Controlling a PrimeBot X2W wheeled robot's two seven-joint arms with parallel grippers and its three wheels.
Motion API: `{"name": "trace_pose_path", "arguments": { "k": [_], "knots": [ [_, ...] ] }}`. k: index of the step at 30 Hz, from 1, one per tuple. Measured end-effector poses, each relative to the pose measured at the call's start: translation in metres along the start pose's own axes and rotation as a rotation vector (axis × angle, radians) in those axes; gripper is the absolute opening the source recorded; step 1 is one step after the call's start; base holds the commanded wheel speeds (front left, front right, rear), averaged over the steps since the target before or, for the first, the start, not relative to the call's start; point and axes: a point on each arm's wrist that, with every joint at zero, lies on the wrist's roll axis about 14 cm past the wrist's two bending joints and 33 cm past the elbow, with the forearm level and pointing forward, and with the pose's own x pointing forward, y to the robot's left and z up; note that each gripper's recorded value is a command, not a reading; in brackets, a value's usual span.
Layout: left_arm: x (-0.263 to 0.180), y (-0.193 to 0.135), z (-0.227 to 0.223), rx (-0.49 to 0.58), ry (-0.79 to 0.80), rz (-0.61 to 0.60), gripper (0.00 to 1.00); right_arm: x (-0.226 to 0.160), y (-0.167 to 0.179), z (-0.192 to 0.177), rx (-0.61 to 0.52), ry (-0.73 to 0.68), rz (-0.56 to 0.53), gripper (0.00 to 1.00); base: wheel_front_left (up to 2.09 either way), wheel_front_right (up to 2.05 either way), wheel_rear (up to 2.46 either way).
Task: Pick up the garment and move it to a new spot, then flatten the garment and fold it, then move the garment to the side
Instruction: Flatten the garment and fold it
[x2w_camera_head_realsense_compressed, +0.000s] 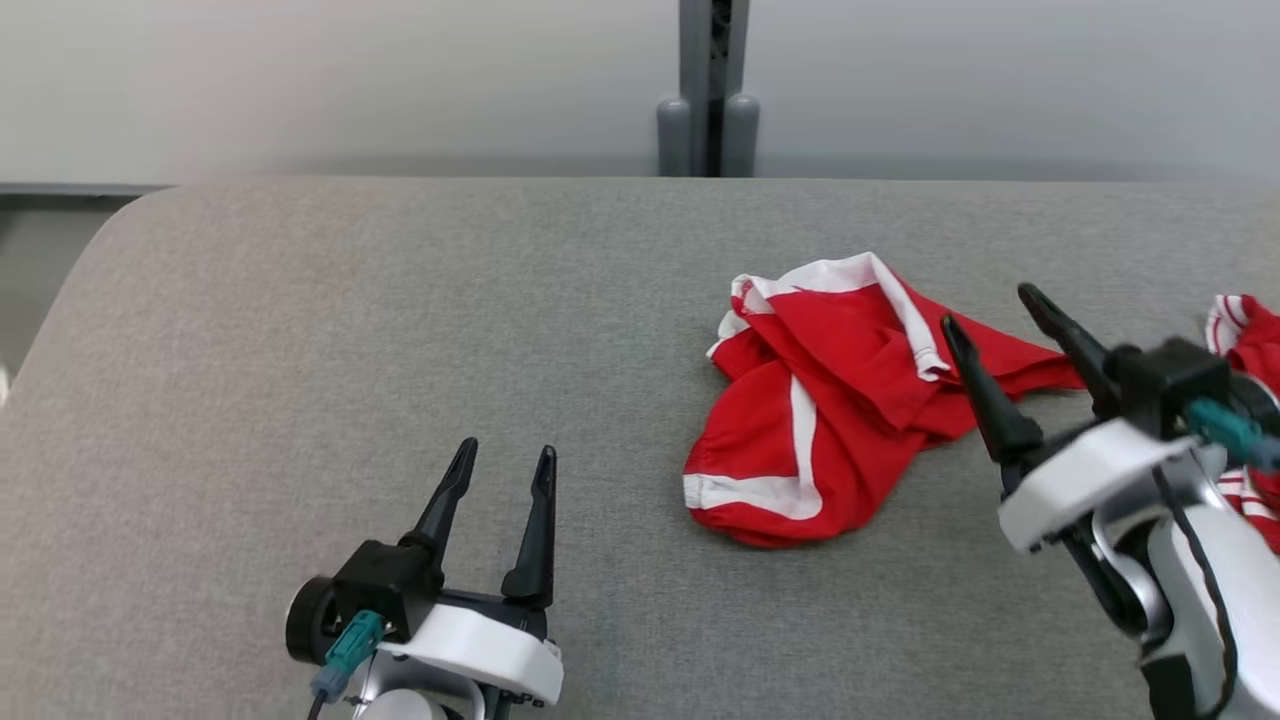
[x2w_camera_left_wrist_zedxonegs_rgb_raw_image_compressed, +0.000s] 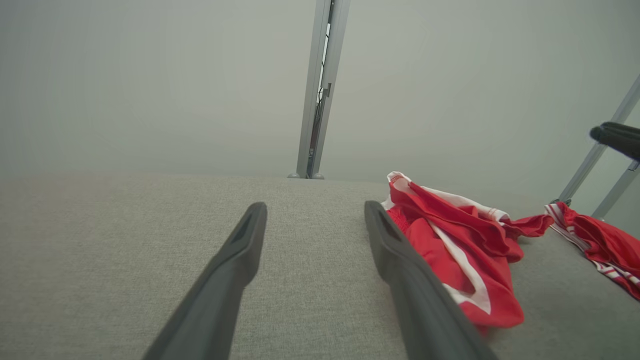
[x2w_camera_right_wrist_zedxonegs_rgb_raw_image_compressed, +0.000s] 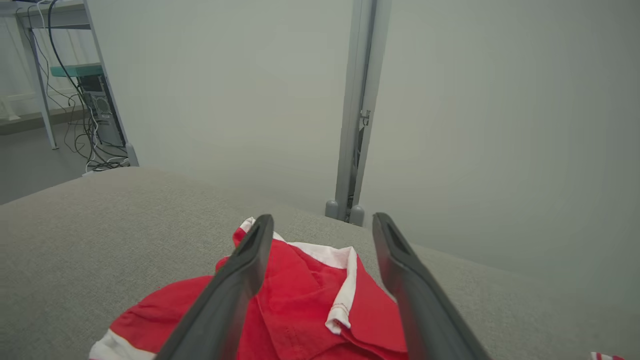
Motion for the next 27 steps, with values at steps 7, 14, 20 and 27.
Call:
{"name": "trace_pose_path", "arguments": {
  "k": [7,14,20,27],
  "knots": [
    [-0.004,0.010,-0.004,-0.030,0.018,0.042,1.00,0.046,0.022,-0.017,-0.089,0.180,0.158,1.00,0.00,0.00,0.00],
    [-0.010,0.024,-0.003,-0.050,0.019,0.104,1.00,0.080,0.028,-0.046,-0.169,0.361,0.262,1.00,0.00,0.00,0.00],
    [-0.015,0.035,-0.006,-0.062,0.036,0.153,1.00,0.106,0.038,-0.062,-0.158,0.458,0.336,1.00,0.00,0.00,0.00],
    [-0.019,0.047,-0.008,-0.061,0.046,0.206,1.00,0.120,0.056,-0.079,-0.186,0.531,0.428,1.00,0.00,0.00,0.00]
  ]
}}
